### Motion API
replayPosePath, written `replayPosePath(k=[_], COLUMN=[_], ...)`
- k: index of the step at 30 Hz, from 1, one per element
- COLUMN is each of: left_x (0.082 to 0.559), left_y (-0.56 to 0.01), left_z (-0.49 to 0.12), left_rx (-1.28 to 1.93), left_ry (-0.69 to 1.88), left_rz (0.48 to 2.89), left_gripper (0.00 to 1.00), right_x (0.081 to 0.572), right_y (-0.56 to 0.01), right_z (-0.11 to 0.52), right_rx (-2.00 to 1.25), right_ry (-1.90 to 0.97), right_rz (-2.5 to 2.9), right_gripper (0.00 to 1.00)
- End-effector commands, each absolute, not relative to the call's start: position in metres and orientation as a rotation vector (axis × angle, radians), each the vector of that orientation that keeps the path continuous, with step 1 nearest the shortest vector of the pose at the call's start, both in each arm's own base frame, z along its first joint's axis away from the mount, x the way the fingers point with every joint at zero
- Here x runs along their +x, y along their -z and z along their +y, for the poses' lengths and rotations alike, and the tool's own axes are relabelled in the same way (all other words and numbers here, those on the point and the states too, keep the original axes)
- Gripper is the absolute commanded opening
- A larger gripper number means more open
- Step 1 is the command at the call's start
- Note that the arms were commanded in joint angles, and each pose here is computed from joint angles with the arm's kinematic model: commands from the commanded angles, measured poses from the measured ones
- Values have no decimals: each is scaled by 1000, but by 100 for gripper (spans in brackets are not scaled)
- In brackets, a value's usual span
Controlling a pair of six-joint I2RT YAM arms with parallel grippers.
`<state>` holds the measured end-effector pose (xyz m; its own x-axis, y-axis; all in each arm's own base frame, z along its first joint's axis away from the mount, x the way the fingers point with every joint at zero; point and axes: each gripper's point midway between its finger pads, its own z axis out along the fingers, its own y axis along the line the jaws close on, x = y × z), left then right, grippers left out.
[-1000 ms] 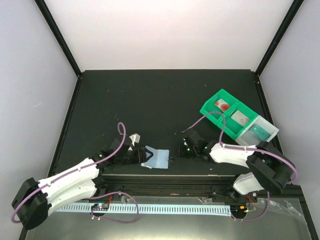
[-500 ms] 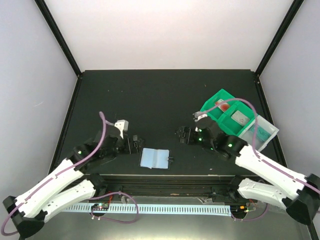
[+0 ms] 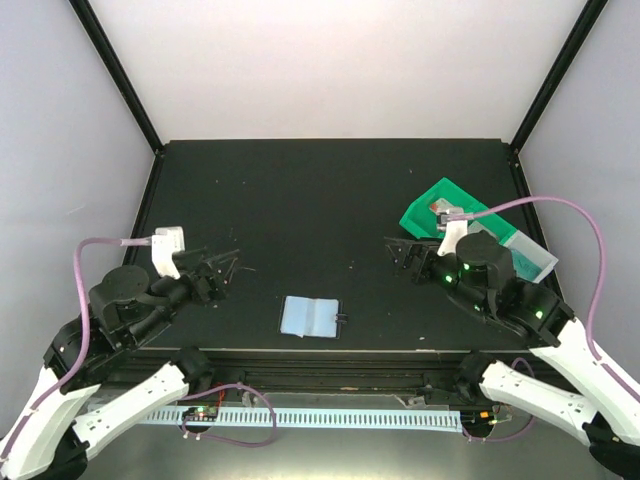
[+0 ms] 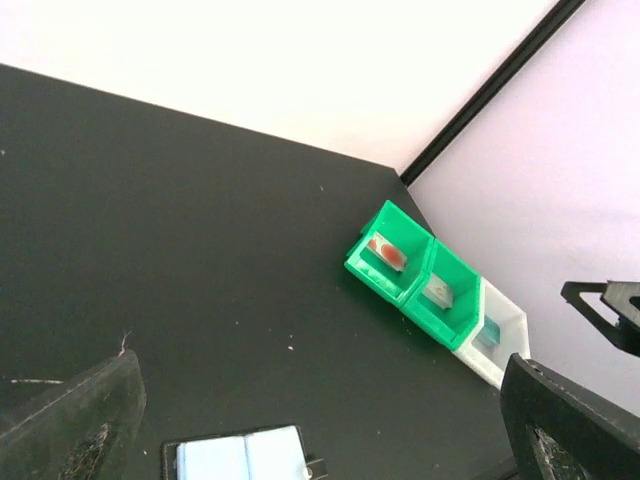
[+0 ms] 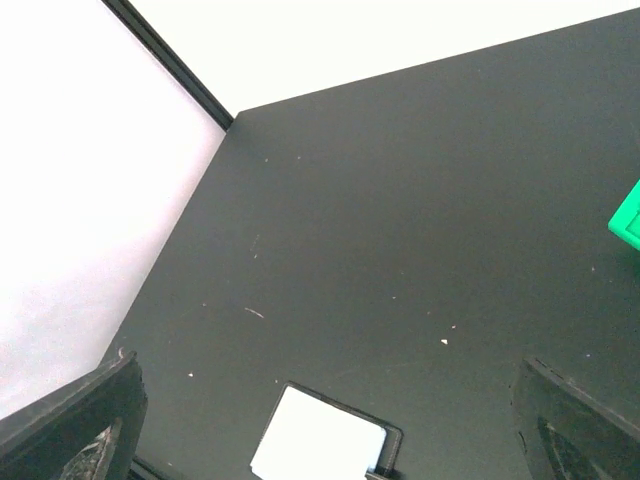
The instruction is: Take the credit cards out of the card holder
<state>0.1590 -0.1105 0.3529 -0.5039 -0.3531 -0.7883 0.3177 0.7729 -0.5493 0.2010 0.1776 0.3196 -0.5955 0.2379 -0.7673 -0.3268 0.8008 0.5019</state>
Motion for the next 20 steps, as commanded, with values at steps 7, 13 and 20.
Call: replayPosePath(k=[7,13,20], left_x=[155,155,158], left_y=[-363,-351,-335], left_z=[-95,-98,-106], left_rx=[-22,-15,-19], left_ry=[767,777,807], left_rz=[1869,1879,1895], left_gripper=[99,99,99], right_x=[189,190,188], right_y=[-337,-327,-319], right_z=[166,171,170], right_rx=[-83,-82,-81], right_ry=[-801,-820,-819], right_rz=[2011,2029,2040], right_gripper=[100,100,100])
